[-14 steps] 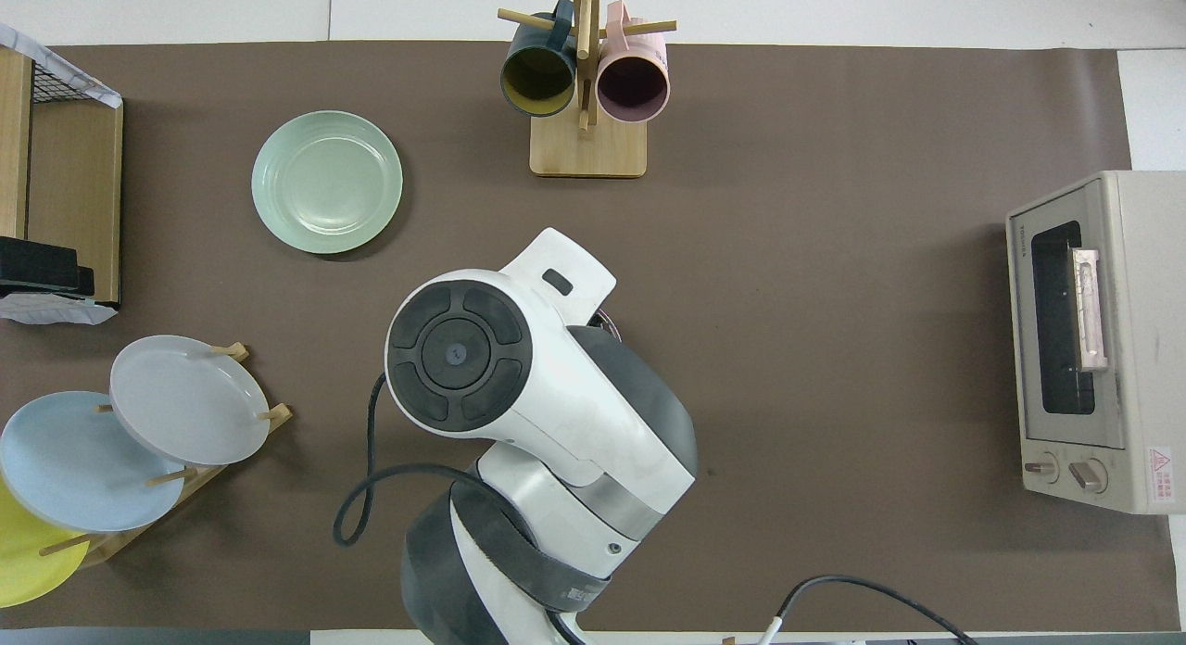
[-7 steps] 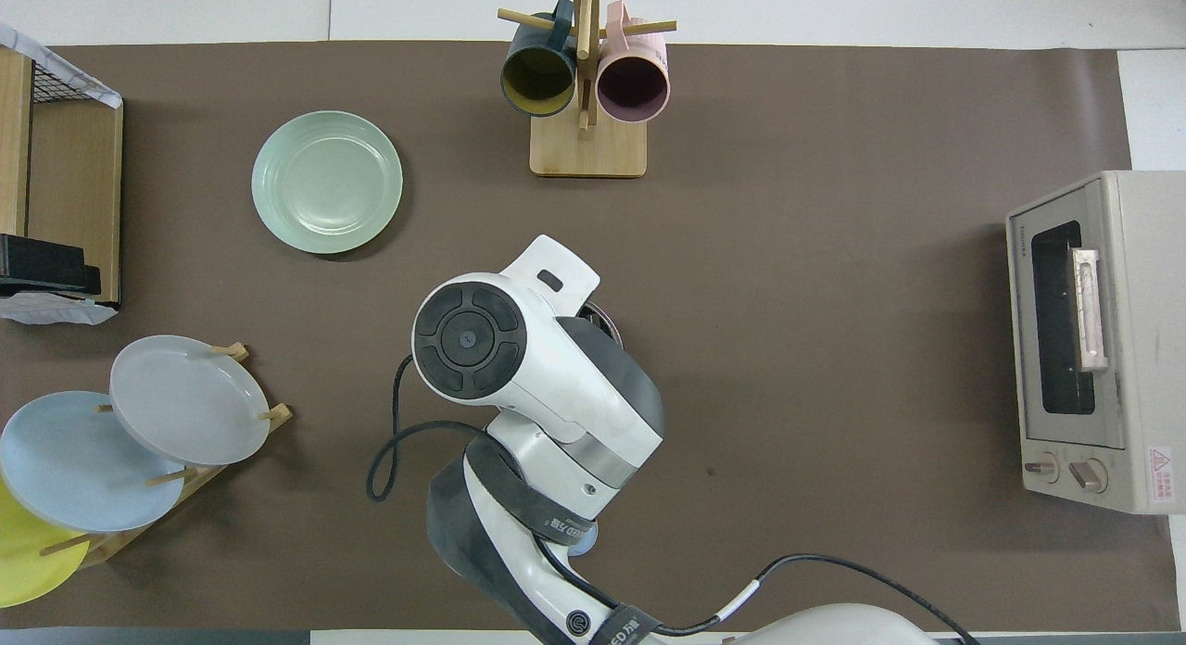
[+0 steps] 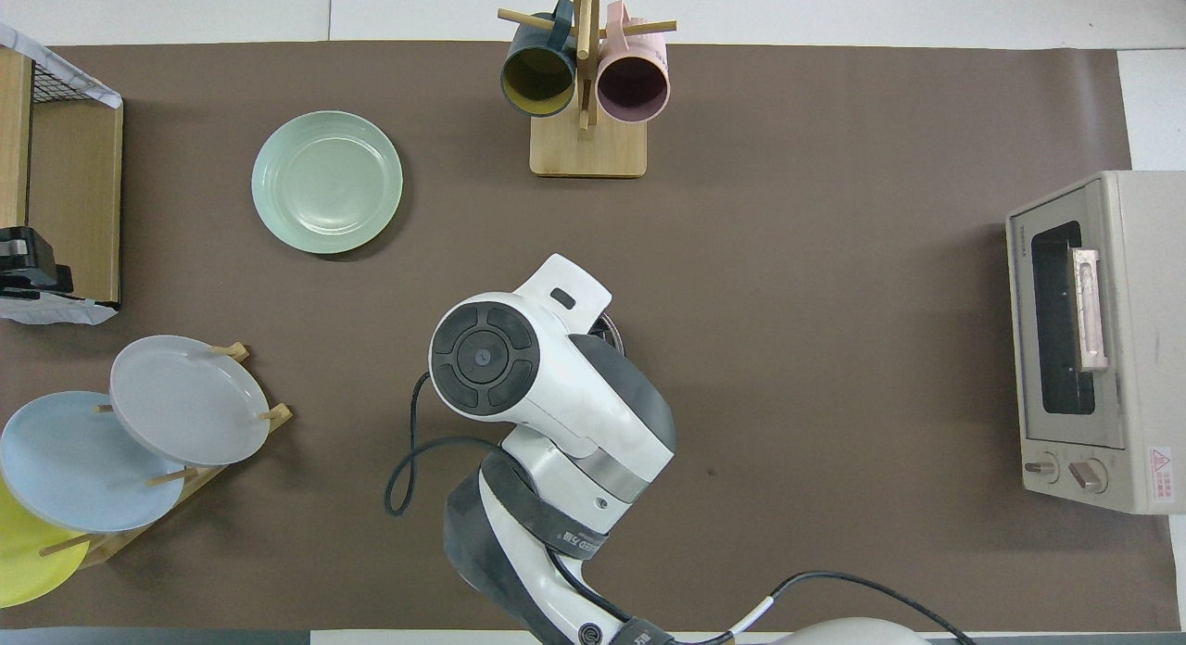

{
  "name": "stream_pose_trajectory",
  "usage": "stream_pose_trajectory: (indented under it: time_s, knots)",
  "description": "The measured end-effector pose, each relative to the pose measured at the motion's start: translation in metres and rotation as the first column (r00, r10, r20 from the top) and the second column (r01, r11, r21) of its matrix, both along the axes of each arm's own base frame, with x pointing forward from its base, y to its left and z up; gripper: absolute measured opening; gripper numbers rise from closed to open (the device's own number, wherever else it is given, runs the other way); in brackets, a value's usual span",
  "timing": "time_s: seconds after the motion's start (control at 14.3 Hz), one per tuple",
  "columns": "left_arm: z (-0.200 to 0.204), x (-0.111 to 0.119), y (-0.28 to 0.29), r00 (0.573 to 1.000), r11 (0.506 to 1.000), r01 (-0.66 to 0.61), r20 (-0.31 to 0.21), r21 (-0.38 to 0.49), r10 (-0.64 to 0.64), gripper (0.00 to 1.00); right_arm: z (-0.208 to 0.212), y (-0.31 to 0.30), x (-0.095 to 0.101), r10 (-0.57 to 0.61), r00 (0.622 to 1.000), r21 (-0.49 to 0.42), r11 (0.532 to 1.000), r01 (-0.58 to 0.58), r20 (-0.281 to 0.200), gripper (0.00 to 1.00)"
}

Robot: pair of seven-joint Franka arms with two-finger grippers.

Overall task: Transfer potato from pot to plate
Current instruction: 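Grasp the glass lid knob with the right gripper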

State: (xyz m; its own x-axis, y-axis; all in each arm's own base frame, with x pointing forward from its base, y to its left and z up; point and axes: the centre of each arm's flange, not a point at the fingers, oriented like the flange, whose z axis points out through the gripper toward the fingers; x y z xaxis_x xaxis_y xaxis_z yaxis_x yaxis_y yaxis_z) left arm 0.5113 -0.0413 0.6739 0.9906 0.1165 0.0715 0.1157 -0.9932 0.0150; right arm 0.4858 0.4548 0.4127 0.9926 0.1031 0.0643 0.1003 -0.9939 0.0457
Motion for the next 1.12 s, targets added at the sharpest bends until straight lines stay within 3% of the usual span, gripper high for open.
stream_pose_trajectory:
  time_s: [0.14, 0.28, 0.49, 0.63, 0.84, 0.91, 1.12]
  knots:
    - [0.0000, 0.0000, -0.0001, 1.000, 1.000, 0.000, 0.000, 0.000, 0.000, 0.01, -0.0036, -0.0016, -0.0035, 0.002, 1.000, -0.007, 1.000, -0.002, -0.007, 1.00]
    - [0.0001, 0.0001, -0.0003, 1.000, 1.000, 0.003, 0.001, 0.000, -0.003, 0.01, -0.0058, -0.0022, -0.0049, 0.003, 1.000, -0.011, 1.000, -0.003, -0.011, 0.98]
    - [0.0004, 0.0003, -0.0019, 0.999, 0.999, 0.033, 0.005, 0.002, -0.033, 0.32, -0.0063, -0.0028, -0.0055, 0.003, 1.000, -0.012, 1.000, -0.003, -0.012, 0.92]
    - [0.0005, 0.0003, -0.0027, 0.999, 0.999, 0.040, 0.005, 0.003, -0.040, 0.55, -0.0053, -0.0029, -0.0057, 0.003, 1.000, -0.011, 1.000, -0.003, -0.011, 0.74]
    - [0.0005, 0.0003, -0.0030, 0.999, 0.999, 0.043, 0.006, 0.003, -0.043, 0.92, -0.0025, -0.0031, -0.0063, 0.003, 1.000, -0.008, 1.000, -0.003, -0.008, 0.66]
    - [0.0005, 0.0003, -0.0032, 0.999, 0.999, 0.044, 0.006, 0.003, -0.044, 1.00, -0.0027, -0.0032, -0.0063, 0.003, 1.000, -0.009, 1.000, -0.003, -0.009, 0.66]
    - [0.0005, 0.0003, -0.0033, 0.999, 0.999, 0.044, 0.006, 0.003, -0.044, 1.00, 0.0020, -0.0059, -0.0037, -0.003, 1.000, -0.005, 1.000, 0.003, -0.003, 0.66]
